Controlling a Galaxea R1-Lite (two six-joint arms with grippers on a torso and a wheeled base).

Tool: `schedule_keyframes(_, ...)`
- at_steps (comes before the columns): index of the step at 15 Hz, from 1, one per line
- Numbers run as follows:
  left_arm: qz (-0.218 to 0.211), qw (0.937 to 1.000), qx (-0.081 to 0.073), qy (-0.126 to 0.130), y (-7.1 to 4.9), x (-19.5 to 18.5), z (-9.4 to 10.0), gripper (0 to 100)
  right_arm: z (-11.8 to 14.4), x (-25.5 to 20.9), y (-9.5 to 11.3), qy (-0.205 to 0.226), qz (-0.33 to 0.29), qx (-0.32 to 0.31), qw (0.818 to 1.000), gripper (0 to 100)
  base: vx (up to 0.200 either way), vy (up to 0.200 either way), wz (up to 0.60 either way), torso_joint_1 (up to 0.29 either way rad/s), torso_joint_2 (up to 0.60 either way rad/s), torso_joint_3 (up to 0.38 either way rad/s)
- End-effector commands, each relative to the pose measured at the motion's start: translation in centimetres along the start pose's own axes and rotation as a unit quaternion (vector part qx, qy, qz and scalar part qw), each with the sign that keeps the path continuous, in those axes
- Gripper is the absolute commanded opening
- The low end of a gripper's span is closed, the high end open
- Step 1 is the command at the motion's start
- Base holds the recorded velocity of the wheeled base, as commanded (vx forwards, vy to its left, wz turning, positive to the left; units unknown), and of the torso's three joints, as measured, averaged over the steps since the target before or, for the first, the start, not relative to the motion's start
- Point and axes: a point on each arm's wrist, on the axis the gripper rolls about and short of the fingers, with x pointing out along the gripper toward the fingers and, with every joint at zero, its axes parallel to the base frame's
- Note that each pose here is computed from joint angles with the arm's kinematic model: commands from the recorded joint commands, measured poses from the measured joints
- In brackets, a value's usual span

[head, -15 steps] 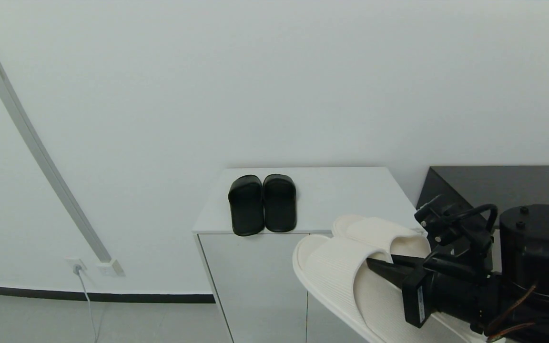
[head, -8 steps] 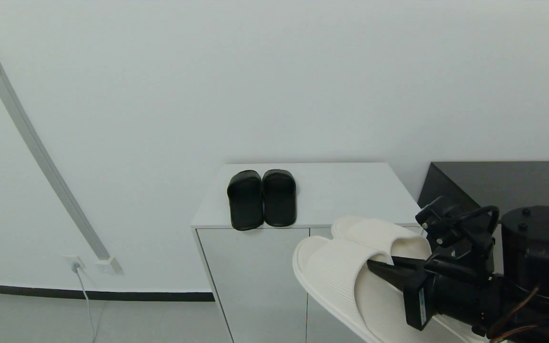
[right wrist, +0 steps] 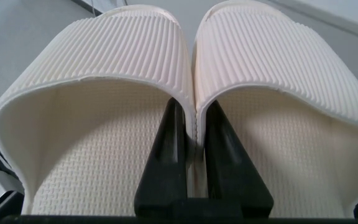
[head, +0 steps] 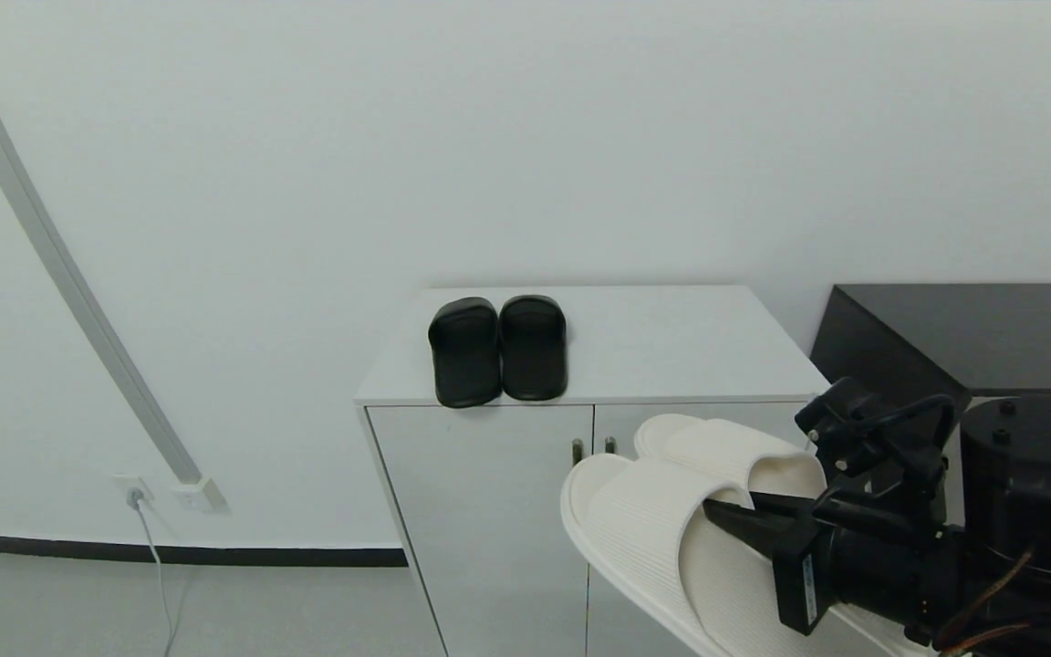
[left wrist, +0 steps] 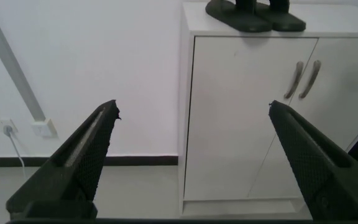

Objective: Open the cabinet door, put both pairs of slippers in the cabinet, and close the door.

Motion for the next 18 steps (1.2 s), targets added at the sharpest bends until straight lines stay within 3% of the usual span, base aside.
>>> schedule_keyframes(1, 0.001, 1.0000, 0.000, 0.001, 0.00, 0.01, 0.00, 100, -0.06, 0.08, 0.01, 0.002, 0.000, 0.000, 1.000, 0, 0.000, 0.000, 0.00, -0.232, 0.54, 0.320)
schedule_keyframes(18, 0.001, 1.0000, 0.005, 0.001, 0.00, 0.01, 0.00, 100, -0.45, 0.41, 0.00, 0.012, 0.008, -0.001, 1.000, 0, 0.000, 0.000, 0.00, -0.184, 0.51, 0.325)
